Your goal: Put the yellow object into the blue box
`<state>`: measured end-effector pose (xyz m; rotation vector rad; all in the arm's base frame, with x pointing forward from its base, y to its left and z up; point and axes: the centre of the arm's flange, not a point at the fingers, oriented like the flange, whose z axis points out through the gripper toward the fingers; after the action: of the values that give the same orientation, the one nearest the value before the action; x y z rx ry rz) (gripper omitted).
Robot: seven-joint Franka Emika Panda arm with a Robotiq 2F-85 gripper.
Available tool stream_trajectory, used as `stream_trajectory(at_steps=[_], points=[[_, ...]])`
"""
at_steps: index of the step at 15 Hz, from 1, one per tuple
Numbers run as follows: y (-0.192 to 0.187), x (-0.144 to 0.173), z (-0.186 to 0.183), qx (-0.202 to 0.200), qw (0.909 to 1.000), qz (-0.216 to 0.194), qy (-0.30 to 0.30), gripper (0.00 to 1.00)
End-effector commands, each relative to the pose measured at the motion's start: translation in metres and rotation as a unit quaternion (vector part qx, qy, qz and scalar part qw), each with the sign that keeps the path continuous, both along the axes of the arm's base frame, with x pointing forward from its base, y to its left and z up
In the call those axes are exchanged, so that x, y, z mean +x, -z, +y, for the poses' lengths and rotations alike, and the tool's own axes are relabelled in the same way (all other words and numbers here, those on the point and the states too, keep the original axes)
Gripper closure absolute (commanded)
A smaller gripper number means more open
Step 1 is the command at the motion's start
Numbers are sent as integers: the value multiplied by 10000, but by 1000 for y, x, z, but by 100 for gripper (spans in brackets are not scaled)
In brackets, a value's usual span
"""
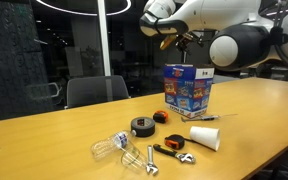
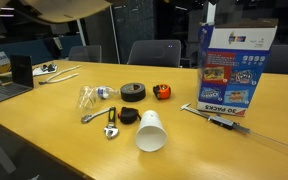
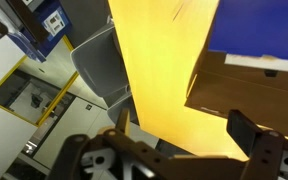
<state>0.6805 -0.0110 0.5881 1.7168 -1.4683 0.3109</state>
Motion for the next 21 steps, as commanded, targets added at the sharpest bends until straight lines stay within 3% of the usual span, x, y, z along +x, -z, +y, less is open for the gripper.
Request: stream_trajectory(at_steps=[1, 5, 10, 15, 18, 21], points=[[-86, -40, 31, 569, 9982, 142, -136, 0], [-127, -135, 69, 1472, 9848, 297, -869, 0], [-152, -207, 104, 2356, 9518, 136, -1957, 0], [-163, -250, 137, 2914, 9044, 293, -3103, 0], [-158, -257, 149, 3407, 8677, 469, -3589, 0], [-150, -257, 159, 4077, 8254, 709, -3839, 0]])
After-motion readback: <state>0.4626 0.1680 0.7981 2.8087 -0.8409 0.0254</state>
